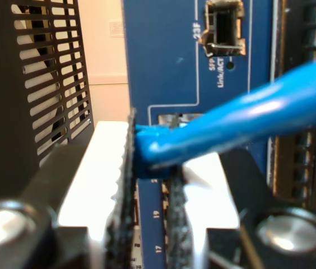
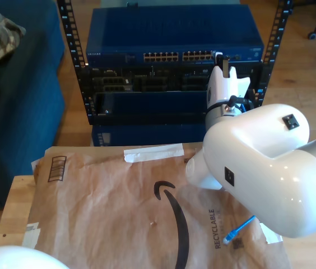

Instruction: Grab the cable and plug it in

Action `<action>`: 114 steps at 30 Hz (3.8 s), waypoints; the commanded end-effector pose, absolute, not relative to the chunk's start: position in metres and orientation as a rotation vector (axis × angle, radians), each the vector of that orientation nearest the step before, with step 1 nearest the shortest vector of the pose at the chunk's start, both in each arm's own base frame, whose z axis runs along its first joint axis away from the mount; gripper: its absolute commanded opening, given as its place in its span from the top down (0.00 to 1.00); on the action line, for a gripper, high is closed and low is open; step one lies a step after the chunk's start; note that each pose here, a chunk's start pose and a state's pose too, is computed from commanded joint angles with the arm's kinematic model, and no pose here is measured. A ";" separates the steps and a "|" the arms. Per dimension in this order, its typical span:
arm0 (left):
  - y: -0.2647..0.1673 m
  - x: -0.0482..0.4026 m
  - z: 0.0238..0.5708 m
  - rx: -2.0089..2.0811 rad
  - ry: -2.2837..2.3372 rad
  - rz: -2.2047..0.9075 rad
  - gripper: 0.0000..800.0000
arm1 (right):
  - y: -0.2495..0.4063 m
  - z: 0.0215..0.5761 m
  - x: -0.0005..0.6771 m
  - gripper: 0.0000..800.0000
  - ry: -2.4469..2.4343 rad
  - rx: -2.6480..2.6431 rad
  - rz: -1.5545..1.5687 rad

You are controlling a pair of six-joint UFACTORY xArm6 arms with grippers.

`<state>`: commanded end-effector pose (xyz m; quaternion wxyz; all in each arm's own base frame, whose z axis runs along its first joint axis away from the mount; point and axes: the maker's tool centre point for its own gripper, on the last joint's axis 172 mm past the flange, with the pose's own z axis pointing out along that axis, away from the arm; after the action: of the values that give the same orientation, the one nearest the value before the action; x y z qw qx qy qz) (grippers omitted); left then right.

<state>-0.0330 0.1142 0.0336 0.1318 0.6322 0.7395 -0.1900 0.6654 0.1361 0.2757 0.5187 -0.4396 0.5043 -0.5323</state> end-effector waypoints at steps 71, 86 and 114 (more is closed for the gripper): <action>0.114 -0.033 0.034 1.833 2.148 -0.552 0.00 | 0.135 0.282 0.659 0.55 1.215 -1.100 -1.250; 0.114 -0.033 0.034 1.835 2.146 -0.551 0.00 | 0.126 0.268 0.584 0.47 1.352 -1.336 -1.080; 0.115 -0.033 0.034 1.836 2.147 -0.550 0.00 | -0.183 0.226 0.450 0.05 1.667 -2.176 -0.779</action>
<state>-0.0330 0.1150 0.0340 0.1313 0.6323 0.7396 -0.1895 0.4499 -0.1825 0.2259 0.1455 -0.7554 0.5789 -0.2704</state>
